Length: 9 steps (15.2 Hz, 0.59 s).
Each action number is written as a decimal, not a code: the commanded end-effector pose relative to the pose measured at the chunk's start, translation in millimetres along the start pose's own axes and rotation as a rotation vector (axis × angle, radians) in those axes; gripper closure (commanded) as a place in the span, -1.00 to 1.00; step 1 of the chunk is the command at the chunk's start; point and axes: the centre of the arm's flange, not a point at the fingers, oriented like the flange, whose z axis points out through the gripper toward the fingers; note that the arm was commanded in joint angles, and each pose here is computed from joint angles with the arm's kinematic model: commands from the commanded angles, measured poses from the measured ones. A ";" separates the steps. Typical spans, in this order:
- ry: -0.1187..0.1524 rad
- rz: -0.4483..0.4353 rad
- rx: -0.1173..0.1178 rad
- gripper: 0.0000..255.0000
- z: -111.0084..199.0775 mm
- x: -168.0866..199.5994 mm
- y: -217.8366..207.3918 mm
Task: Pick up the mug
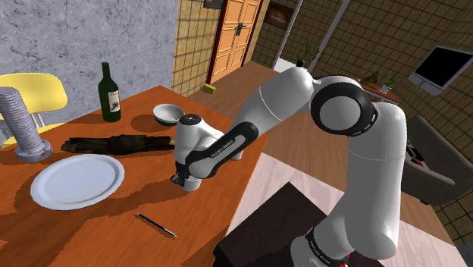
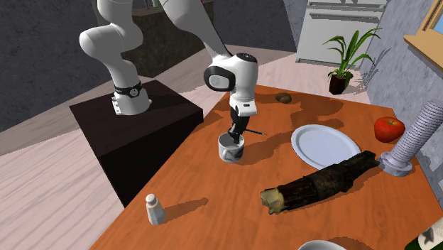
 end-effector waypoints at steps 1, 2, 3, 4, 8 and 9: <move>0.000 0.000 0.000 1.00 -10.2 -0.8 0.1; 0.000 0.000 0.000 1.00 -15.5 -0.9 0.3; 0.000 0.000 0.000 1.00 -20.8 -1.0 0.6; 0.000 0.000 0.000 1.00 -26.1 -1.1 0.8; 0.000 0.000 0.000 1.00 -47.2 -1.5 1.8; 0.000 0.000 0.000 1.00 -52.4 -1.6 2.1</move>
